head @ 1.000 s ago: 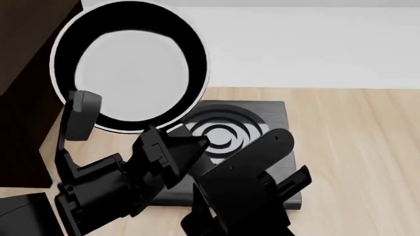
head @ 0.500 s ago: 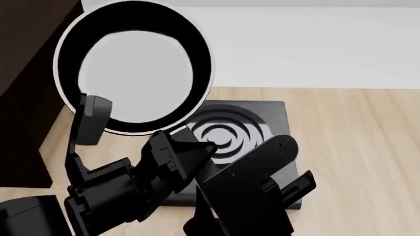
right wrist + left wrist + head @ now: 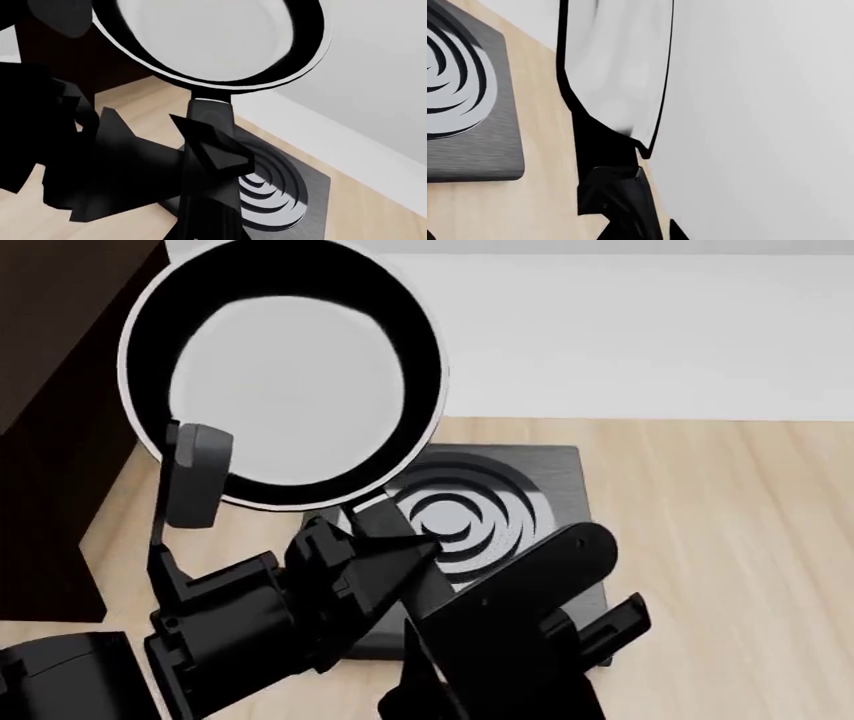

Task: Put the frying pan on the cabinet shelf.

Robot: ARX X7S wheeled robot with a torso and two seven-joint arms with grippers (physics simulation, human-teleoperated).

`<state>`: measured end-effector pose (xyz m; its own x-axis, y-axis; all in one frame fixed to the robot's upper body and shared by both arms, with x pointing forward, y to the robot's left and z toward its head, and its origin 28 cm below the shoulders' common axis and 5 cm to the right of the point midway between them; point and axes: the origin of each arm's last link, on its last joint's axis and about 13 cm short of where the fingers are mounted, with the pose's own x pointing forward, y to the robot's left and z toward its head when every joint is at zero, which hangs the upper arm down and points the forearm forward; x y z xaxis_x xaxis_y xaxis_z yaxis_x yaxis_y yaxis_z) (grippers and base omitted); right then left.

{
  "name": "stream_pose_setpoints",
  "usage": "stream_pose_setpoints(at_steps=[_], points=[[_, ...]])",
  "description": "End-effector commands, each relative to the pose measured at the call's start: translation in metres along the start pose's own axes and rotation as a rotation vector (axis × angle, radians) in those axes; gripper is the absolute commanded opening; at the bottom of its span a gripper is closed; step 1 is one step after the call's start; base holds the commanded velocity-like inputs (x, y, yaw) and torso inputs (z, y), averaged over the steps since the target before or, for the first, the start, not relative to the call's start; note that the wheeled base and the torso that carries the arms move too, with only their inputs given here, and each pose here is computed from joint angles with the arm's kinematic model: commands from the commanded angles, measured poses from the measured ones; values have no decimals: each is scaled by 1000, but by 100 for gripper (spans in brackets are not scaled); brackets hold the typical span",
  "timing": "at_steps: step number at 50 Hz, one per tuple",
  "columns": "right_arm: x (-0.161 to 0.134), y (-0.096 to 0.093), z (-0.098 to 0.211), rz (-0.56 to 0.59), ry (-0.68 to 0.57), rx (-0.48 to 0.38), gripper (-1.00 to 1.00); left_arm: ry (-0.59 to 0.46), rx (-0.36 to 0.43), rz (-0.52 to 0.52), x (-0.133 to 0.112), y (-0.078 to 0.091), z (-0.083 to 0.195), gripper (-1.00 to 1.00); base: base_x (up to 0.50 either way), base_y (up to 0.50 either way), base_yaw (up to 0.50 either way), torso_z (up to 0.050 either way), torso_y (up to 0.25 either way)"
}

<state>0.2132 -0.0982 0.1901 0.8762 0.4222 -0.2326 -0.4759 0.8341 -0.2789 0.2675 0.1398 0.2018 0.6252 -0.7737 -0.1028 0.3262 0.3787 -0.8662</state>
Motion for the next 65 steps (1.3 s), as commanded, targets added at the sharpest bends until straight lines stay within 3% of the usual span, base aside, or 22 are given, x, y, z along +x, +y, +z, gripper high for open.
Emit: stream_pose_setpoints(at_steps=[1, 12, 13, 16, 31, 41, 45, 56, 60, 63, 65], points=[[-3, -3, 6, -40, -51, -8, -100, -30, 38, 84, 1, 7, 3, -100, 0, 0, 0, 0, 11], [-5, -1, 5, -44, -59, 8, -100, -89, 31, 99, 0, 9, 11, -100, 0, 0, 0, 1, 2], [-6, -1, 5, -51, -57, 7, 100, -99, 33, 103, -1, 8, 12, -100, 0, 0, 0, 0, 0], [-7, 0, 4, -34, -41, 42, 100, -103, 47, 101, -3, 9, 15, -100, 0, 0, 0, 0, 0], [-20, 5, 5, -55, -55, 57, 100, -183, 28, 126, -7, 16, 38, -100, 0, 0, 0, 1, 2], [-39, 8, 10, -98, -94, 69, 100, -294, -43, 134, -17, 19, 74, -100, 0, 0, 0, 0, 2], [-42, 9, 10, -106, -104, 86, 100, -312, -10, 108, -22, 18, 91, -100, 0, 0, 0, 0, 2], [-41, 12, 5, -103, -100, 116, 100, -433, -162, 114, -41, 22, 140, -100, 0, 0, 0, 1, 2], [-39, 15, 5, -92, -96, 116, 100, -460, -212, 69, -48, 25, 156, -100, 0, 0, 0, 0, 3], [-38, 15, 6, -88, -100, 124, 100, -490, -300, 29, -54, 28, 166, -100, 0, 0, 0, 0, 0], [-37, 16, 6, -86, -100, 127, 100, -501, -304, 39, -55, 31, 171, -100, 0, 0, 0, 0, 5]])
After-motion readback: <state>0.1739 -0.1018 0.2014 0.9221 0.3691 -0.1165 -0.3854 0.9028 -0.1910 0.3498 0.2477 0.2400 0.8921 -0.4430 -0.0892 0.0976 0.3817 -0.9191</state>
